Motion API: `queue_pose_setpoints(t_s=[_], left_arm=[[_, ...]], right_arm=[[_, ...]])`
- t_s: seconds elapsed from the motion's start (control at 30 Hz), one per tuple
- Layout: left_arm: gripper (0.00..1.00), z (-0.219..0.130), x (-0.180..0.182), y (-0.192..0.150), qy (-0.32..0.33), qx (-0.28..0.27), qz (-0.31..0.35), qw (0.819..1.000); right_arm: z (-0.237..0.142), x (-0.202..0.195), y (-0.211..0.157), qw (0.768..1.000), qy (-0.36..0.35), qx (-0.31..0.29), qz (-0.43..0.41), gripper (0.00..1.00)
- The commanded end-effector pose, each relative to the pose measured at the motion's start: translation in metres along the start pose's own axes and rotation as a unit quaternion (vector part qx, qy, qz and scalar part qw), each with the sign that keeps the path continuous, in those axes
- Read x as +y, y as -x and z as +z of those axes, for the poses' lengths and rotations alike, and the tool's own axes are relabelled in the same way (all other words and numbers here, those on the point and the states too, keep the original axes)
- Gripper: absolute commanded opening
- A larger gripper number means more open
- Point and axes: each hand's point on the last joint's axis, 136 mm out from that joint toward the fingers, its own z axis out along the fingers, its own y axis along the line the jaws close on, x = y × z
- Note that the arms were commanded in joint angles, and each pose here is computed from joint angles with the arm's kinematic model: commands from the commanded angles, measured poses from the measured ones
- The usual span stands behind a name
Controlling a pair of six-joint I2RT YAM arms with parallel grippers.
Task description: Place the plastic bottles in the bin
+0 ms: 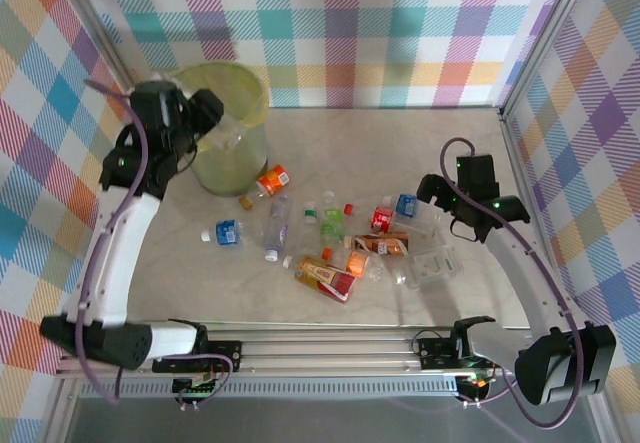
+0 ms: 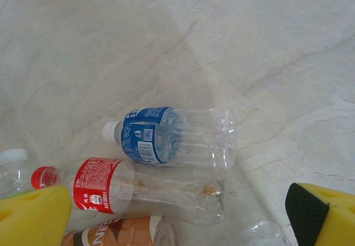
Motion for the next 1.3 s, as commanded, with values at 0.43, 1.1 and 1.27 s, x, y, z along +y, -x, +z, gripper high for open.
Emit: queue_pose_setpoints(t_s=[0.43,1.1,1.27], left_arm=[[0.44,0.12,0.003,0.069,0.024,-0.021,0.098,0.995],[0.48,0.209,0.066,-0.009,0.08,0.119,0.173,0.975],[0.5,0.22,0.075,-0.024,0.083,0.139,0.168,0.972]], right_arm=[[-0.012,0.005,-0.003,0.997,0.002,0.03,0.065,1.0],[-0.011,-0.027,-0.028,0.987,-0.065,0.088,0.116,1.0],[-0.01,-0.037,-0.039,0.985,-0.075,0.095,0.124,1.0]])
